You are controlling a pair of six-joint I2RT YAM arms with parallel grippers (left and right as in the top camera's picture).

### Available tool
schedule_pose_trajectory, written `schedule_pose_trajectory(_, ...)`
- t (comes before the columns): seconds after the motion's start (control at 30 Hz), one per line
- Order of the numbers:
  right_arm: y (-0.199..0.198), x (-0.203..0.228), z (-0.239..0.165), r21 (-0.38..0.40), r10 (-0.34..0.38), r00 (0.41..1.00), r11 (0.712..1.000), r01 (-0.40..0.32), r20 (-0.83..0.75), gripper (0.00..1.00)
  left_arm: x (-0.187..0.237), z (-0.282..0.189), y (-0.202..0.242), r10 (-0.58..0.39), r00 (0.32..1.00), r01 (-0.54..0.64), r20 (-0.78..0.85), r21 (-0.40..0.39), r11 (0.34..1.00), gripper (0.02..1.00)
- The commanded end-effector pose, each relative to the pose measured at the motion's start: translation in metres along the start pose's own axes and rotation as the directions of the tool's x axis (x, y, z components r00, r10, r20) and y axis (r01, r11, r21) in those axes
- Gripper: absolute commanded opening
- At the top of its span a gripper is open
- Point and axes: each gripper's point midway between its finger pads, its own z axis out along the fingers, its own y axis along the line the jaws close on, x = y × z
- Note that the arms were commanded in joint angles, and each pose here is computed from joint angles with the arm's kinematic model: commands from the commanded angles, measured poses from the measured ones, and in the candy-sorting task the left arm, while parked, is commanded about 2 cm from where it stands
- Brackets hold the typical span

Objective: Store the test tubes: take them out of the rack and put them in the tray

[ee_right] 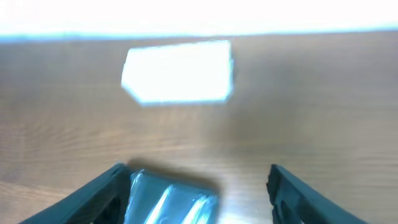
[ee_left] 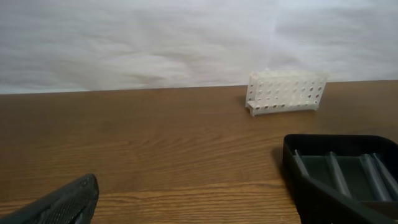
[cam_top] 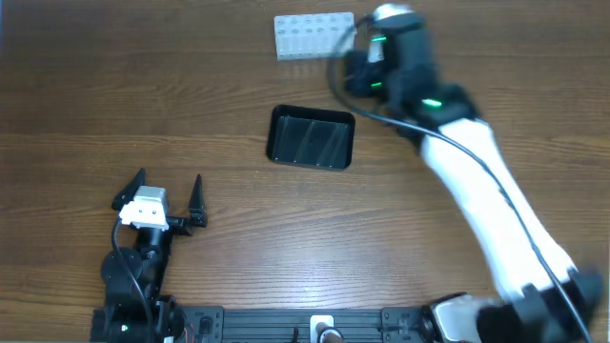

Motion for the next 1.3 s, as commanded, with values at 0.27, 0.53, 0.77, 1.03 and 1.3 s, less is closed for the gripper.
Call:
schedule_pose_trajectory(0.27,-0.091,-0.002,-0.121,0.192,-0.125,0.942,0.979,0.066,0.311,0.884,0.001,0.0,-0.001,0.014,1.0,-0.014,0.001,0.008,1.0,1.0)
schedule_pose_trajectory(0.53,-0.116,0.064,-0.142,0.294,-0.178,0.891,0.954,0.053,0.417,0.993,0.001,0.0,-0.001,0.014,1.0,-0.014,0.001,0.008,1.0,1.0)
schedule_pose_trajectory(0.77,-0.131,0.119,-0.134,0.321,-0.186,0.834,0.947,0.011,0.519,0.991,0.001,0.0,-0.001,0.014,1.0,-0.014,0.001,0.008,1.0,1.0)
schedule_pose_trajectory(1.03,-0.141,0.163,-0.122,0.33,-0.186,0.816,0.944,-0.007,0.548,0.993,0.001,0.0,-0.001,0.014,1.0,-0.014,0.001,0.008,1.0,0.998)
schedule_pose_trajectory(1.3,-0.145,0.185,-0.113,0.33,-0.186,0.812,0.944,-0.009,0.554,0.991,0.001,0.0,-0.001,0.014,1.0,-0.014,0.001,0.008,1.0,1.0)
